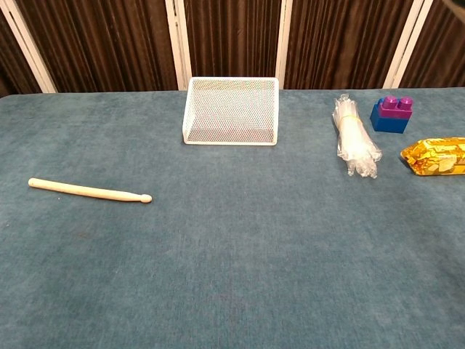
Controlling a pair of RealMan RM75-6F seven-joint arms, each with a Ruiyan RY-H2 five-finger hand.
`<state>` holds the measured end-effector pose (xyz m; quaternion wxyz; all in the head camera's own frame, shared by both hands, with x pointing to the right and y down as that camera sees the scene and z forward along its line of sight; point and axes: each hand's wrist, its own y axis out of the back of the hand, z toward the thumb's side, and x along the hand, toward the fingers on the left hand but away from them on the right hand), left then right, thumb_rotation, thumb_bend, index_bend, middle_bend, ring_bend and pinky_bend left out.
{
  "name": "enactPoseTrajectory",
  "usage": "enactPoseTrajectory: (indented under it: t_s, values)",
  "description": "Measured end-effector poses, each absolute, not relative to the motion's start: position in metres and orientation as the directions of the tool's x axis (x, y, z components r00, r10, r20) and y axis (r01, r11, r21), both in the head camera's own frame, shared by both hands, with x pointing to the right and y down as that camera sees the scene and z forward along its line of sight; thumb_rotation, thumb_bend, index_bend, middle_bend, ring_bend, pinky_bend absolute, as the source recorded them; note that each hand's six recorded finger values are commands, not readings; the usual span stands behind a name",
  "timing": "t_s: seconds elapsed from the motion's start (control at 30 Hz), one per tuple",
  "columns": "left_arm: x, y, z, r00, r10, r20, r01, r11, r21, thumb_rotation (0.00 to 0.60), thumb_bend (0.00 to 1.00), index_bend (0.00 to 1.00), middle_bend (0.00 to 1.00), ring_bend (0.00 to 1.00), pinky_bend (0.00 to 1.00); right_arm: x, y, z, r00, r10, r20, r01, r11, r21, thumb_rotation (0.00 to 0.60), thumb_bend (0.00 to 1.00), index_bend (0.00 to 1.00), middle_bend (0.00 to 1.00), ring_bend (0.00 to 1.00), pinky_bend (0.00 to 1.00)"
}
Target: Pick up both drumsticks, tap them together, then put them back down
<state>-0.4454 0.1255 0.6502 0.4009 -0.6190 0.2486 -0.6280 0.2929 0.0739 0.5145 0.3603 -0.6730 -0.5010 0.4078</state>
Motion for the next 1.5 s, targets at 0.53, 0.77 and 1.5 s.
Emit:
enactPoseTrajectory:
  t_s: [0.53, 0.77, 1.5]
  values:
    - [-0.385, 0.103, 0.714, 0.153, -0.781, 0.605, 0.218, -0.571, -0.791, 0.6, 0.41, 0.32, 0.3, 0.0, 0.0, 0.312, 0.074, 0.505, 0.132, 0.974, -0.183, 0.384, -0.221, -0.897, 0.6, 0.5, 0.62, 0.63, 0.38, 0.0]
    - [-0.368, 0.112, 0.726, 0.205, -0.76, 0.617, 0.188, -0.588, -0.787, 0.6, 0.41, 0.33, 0.32, 0.0, 0.0, 0.315, 0.078, 0.506, 0.126, 0.974, -0.186, 0.377, -0.221, -0.899, 0.6, 0.5, 0.63, 0.64, 0.38, 0.0]
    - [-0.374, 0.126, 0.739, 0.211, -0.737, 0.642, 0.279, -0.585, -0.762, 0.6, 0.42, 0.37, 0.36, 0.0, 0.0, 0.316, 0.081, 0.518, 0.122, 0.971, -0.207, 0.365, -0.238, -0.9, 0.6, 0.5, 0.63, 0.64, 0.38, 0.0]
